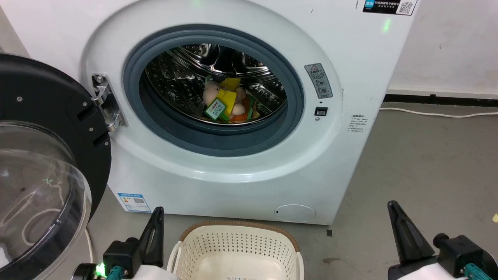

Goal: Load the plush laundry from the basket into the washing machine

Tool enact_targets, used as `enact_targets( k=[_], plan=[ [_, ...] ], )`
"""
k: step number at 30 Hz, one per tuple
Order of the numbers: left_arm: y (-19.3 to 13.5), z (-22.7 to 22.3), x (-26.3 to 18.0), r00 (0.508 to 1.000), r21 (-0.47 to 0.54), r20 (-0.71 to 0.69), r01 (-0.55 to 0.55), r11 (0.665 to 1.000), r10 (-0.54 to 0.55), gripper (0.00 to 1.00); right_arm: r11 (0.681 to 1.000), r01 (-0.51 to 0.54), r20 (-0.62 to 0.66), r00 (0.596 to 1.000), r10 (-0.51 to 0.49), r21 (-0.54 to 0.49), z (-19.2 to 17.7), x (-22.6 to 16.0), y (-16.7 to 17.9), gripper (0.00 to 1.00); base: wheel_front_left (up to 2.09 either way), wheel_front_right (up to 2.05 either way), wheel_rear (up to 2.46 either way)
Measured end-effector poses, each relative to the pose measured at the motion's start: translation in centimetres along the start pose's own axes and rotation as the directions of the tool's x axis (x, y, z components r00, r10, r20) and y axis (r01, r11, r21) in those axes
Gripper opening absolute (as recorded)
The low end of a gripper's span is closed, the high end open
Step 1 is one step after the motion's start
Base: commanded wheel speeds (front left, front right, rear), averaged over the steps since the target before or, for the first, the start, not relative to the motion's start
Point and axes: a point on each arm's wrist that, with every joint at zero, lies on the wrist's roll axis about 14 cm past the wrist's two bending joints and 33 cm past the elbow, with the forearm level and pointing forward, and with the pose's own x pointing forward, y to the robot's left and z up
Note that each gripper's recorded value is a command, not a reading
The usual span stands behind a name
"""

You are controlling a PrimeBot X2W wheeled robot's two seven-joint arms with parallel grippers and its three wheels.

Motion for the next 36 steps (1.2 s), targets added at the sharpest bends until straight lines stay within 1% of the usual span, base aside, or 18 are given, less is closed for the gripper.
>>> enact_targets(
  k=[36],
  plan=[
    [0.12, 0.35, 0.53, 1.0, 0.022, -0.024, -0.013, 1.0, 0.014, 0.0, 1.0, -0.004, -0.051, 0.999, 0.002, -0.029, -0.29, 0.38, 0.0, 0.0, 0.0, 0.0, 0.0]
  ],
)
